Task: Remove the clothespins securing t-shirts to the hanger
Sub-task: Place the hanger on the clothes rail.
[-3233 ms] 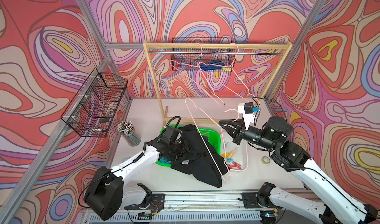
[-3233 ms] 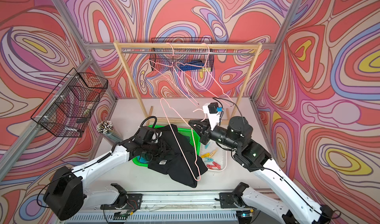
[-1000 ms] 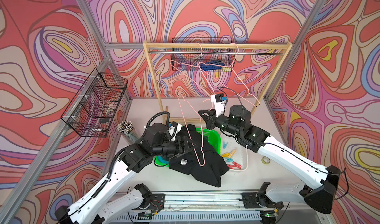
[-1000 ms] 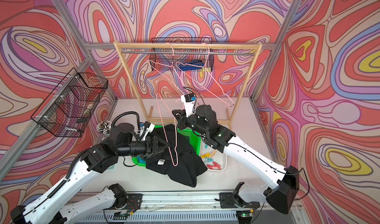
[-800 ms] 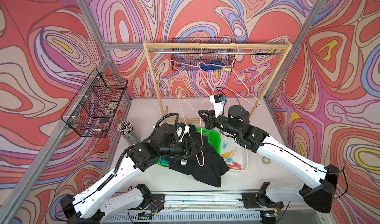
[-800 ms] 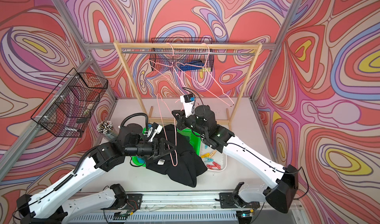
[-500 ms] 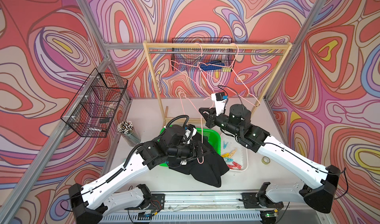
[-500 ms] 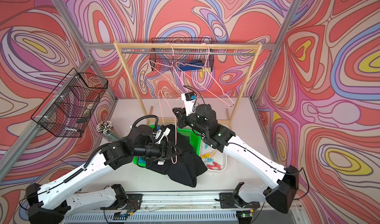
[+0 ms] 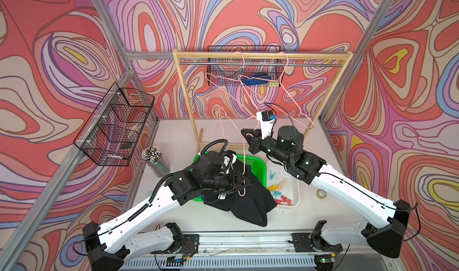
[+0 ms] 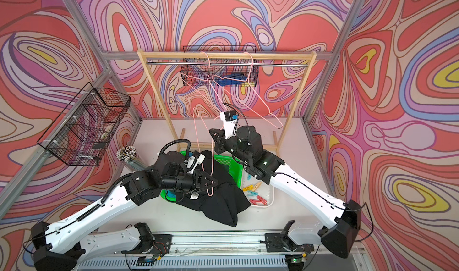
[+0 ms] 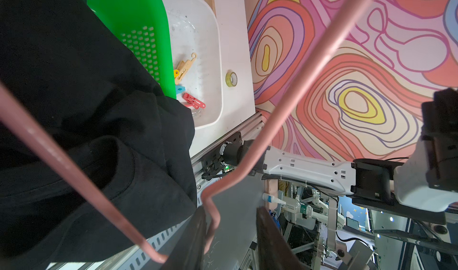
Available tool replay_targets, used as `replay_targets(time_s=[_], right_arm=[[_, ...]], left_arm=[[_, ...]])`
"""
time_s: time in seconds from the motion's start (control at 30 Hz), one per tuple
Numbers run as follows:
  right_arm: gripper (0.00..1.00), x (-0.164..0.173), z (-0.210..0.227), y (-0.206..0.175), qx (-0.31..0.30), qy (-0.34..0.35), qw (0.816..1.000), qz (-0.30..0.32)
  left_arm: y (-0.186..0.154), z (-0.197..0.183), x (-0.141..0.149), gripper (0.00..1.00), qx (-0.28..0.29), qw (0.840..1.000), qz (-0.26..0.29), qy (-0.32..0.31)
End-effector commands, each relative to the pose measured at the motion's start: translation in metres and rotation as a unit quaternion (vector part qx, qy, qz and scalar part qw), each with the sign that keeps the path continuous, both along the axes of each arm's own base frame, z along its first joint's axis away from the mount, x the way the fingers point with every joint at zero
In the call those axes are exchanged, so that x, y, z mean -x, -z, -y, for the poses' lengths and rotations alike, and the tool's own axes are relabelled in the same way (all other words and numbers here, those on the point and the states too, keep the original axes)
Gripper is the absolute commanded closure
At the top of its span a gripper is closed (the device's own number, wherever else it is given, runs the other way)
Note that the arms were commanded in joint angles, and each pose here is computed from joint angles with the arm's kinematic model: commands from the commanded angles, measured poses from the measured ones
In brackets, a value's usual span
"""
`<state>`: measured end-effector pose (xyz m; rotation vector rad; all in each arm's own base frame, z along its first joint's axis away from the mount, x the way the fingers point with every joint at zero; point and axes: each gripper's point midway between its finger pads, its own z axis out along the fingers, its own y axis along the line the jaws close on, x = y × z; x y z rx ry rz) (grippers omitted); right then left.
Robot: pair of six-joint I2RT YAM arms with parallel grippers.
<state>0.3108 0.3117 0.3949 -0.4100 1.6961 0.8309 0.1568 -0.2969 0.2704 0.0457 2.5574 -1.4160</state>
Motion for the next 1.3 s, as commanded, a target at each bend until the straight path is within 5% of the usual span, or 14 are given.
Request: replay_targets(time_s=[0.0,0.13,0.3,0.47,0.6,1.0,1.27], right_arm=[[1.0,0.003,0.005,-0.028,-0.026,0.008,0.999,0.031],[1.0,0.004,0.007,-0.03,-0.031,0.01,0.999,0.035],[1.0,0.004,0.005,-0.029,-0.03,0.007,0.999,0.033],[1.0,0.005,0.005,-0.027,-0.027,0.005,0.999,0.032],[0.81,0.01,0.004,-0.029,-0.025,-0.009,0.999,0.033],[0.44,0.037,0.031,-0.03,-0.006,-0.008,0.999,0.03],[0.35,0.059,0.072,-0.01,-0.002,0.032,0.999,0.009]], left_arm=[[0.021,-0.007,0.0,0.64,-0.034,0.999,-0.003,-0.006],[0.032,-0.006,0.0,0.68,-0.043,0.999,-0.009,-0.003],[0.029,-0.005,-0.002,1.0,-0.036,0.999,-0.002,-0.004],[0.023,-0.004,-0.004,1.0,-0.029,1.0,0.008,-0.009],[0.021,-0.005,-0.007,1.0,-0.028,0.999,0.011,-0.017],[0.001,-0.006,-0.015,1.0,-0.014,0.999,0.038,-0.034],[-0.023,-0.011,-0.025,1.0,-0.016,0.996,0.078,-0.051]])
